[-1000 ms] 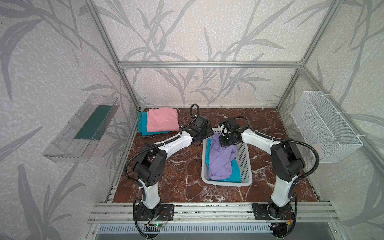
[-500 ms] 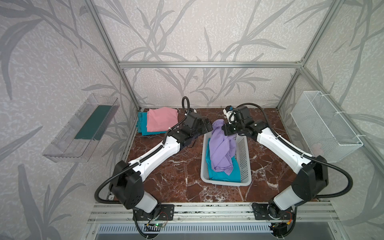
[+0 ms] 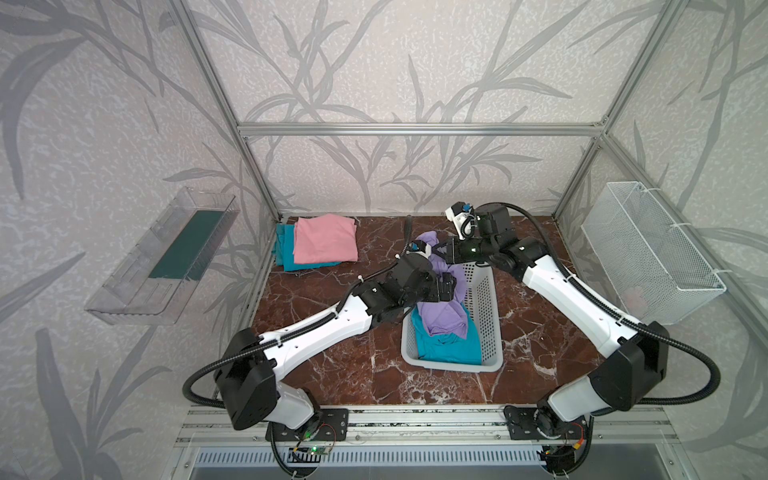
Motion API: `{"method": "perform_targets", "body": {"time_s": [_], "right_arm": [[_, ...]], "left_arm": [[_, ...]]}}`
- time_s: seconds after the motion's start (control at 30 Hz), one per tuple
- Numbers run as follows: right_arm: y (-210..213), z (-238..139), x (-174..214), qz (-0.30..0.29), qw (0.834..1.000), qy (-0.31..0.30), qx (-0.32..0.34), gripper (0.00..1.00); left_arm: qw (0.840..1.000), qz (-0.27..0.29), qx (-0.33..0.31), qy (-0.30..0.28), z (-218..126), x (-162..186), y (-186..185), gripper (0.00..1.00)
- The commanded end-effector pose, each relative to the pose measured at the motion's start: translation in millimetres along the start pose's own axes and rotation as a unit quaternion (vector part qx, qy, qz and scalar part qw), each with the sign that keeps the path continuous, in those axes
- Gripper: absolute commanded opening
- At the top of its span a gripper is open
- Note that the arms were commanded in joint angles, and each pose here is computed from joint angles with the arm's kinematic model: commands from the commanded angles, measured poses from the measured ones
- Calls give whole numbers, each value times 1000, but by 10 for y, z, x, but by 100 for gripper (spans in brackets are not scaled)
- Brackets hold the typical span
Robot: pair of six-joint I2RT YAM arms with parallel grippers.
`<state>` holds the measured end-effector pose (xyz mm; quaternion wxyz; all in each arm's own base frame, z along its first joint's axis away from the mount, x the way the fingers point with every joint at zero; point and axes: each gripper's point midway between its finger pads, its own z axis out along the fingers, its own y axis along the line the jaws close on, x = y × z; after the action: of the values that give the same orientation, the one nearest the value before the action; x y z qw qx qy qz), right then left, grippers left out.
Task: Fold and stack the t-shirts
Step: 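Lift the lavender t-shirt out with the left gripper while the right reaches the basket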
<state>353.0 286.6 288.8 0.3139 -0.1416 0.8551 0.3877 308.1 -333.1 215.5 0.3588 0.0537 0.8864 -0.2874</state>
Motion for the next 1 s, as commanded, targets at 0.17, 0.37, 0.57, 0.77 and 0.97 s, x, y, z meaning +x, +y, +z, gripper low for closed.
{"method": "perform_targets", "body": {"time_s": [0.17,0.37,0.57,0.77,0.97], "right_arm": [[372,-273,-8,15,997,-13,-71,0],[-98,-565,104,0,998,-42,40,44],[-774,-948,446,-47,971,-23,233,62],[-647,-643,908,-123,958,67,249,77],[-98,106,1487,-141,965,138,173,86]], "left_arm": [[992,33,-101,-62,-87,-469,142,0],[985,27,-130,-114,-418,-790,311,0],[961,25,-175,-214,-1276,-1327,631,0],[941,54,-203,-264,-1937,-1687,676,0],[929,61,-219,-292,-2283,-1785,702,0]]}}
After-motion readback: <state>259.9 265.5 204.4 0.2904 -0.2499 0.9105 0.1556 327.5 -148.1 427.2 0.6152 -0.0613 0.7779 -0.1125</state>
